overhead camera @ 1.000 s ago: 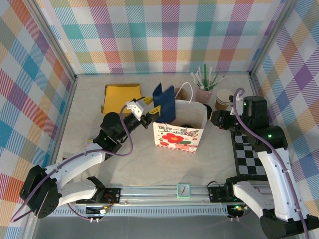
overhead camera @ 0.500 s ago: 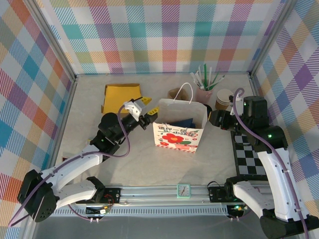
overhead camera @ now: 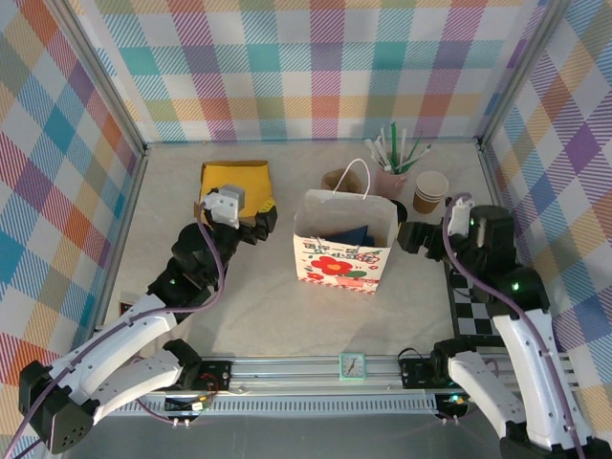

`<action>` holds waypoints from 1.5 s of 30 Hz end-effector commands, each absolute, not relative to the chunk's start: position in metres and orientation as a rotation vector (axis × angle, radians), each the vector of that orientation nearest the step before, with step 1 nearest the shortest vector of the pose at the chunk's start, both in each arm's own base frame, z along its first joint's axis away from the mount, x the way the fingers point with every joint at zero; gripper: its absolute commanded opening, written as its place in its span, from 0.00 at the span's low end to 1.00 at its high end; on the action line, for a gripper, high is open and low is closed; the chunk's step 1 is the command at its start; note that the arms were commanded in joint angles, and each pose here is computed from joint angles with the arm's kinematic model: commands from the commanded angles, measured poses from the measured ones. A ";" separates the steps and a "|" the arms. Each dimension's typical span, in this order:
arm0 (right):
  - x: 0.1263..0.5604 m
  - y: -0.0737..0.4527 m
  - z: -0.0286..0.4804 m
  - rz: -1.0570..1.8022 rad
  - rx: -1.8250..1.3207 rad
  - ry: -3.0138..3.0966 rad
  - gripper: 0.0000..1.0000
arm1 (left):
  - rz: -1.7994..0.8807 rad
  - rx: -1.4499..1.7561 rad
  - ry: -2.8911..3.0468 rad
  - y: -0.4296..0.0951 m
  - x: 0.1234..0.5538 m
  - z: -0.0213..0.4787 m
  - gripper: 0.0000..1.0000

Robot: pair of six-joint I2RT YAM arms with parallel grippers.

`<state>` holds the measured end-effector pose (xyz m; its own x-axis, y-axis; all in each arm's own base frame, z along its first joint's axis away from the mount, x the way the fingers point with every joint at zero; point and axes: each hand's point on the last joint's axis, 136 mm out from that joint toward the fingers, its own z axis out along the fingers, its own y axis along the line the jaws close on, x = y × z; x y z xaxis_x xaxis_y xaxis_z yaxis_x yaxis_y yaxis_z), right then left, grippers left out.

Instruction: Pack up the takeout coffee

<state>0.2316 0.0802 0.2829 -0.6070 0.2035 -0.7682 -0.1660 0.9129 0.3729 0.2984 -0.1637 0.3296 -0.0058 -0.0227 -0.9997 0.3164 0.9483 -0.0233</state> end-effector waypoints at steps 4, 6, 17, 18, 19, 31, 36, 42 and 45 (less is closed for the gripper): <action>0.243 0.059 0.280 0.351 0.011 1.997 0.99 | -0.041 0.075 1.661 -0.118 0.299 0.285 0.92; 0.246 0.051 0.264 0.282 0.019 2.002 0.99 | 0.040 0.063 1.680 -0.108 0.299 0.271 1.00; 0.262 0.013 0.169 0.021 0.100 1.884 0.99 | 0.428 -0.053 1.729 -0.054 0.293 0.196 1.00; 0.262 0.009 0.162 -0.013 0.099 1.882 0.99 | 0.438 -0.050 1.740 -0.054 0.293 0.191 1.00; 0.263 0.007 0.153 -0.037 0.099 1.890 0.99 | 0.447 -0.053 1.747 -0.053 0.293 0.188 1.00; 0.276 0.002 0.135 -0.075 0.118 1.838 0.99 | 0.473 -0.184 1.795 -0.017 0.291 0.143 1.00; 0.289 0.002 0.134 -0.096 0.117 1.828 0.99 | 0.480 -0.207 1.762 -0.010 0.299 0.144 1.00; 0.297 0.000 0.138 -0.124 0.109 1.757 0.99 | 0.407 -0.241 1.702 -0.004 0.305 0.145 1.00; 0.303 0.003 0.142 -0.121 0.099 1.728 0.99 | 0.379 -0.261 1.679 0.000 0.311 0.144 1.00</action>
